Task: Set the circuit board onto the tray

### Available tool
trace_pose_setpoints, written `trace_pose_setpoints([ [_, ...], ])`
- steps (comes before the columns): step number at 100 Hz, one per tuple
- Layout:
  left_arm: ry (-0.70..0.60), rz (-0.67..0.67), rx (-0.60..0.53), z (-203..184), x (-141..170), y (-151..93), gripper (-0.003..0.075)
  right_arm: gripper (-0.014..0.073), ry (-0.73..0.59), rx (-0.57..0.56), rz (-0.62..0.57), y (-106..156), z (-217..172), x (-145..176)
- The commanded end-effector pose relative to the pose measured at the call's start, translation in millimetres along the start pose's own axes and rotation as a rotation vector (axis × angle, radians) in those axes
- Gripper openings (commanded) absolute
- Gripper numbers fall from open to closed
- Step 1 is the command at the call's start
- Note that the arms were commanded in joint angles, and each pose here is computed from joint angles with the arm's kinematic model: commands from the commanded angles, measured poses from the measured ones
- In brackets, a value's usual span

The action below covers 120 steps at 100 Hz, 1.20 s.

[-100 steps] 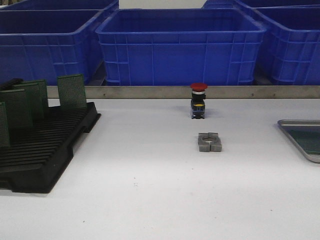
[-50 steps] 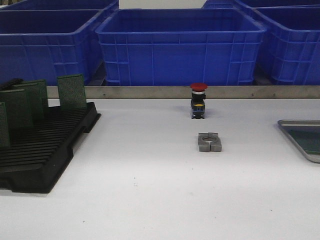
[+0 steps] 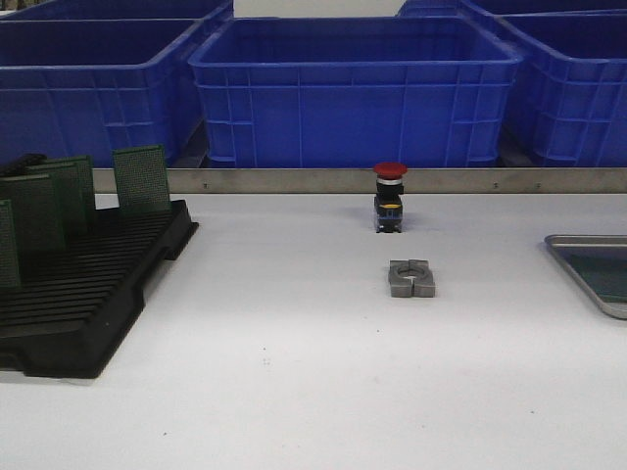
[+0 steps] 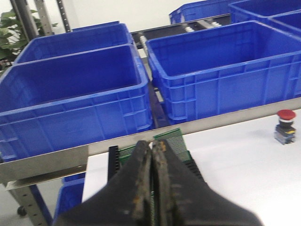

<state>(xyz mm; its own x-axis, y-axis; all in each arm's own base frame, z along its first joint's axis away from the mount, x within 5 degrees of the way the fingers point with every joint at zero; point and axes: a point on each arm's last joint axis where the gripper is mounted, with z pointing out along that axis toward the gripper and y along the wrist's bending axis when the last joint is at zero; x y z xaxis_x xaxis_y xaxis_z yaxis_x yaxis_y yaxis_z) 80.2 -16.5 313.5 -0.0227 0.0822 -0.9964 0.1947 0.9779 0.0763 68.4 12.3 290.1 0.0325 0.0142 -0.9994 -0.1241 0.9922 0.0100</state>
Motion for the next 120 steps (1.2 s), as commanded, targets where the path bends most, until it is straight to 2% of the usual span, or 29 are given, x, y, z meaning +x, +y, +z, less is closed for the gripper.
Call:
trace_pose_setpoints([
  [1,-0.091,-0.024,-0.070,-6,-10,6,-0.0018,-0.0067,-0.053,0.036,0.016,-3,-1,-11],
  [25,-0.174,-0.019,-0.095,-25,23,4,-0.0018,-0.0067,-0.053,0.036,0.016,-3,-1,-11],
  [47,-0.160,-0.030,-0.092,-30,73,-1,-0.0018,-0.0067,-0.053,0.036,0.016,-3,-1,-11],
  [64,-0.150,-0.034,-0.088,-26,99,-3,-0.0018,-0.0067,-0.054,0.036,0.015,-3,-1,-11],
  [120,-0.148,-0.030,-0.088,-25,102,-3,-0.0018,-0.0067,-0.054,0.036,0.015,-3,-1,-11],
])
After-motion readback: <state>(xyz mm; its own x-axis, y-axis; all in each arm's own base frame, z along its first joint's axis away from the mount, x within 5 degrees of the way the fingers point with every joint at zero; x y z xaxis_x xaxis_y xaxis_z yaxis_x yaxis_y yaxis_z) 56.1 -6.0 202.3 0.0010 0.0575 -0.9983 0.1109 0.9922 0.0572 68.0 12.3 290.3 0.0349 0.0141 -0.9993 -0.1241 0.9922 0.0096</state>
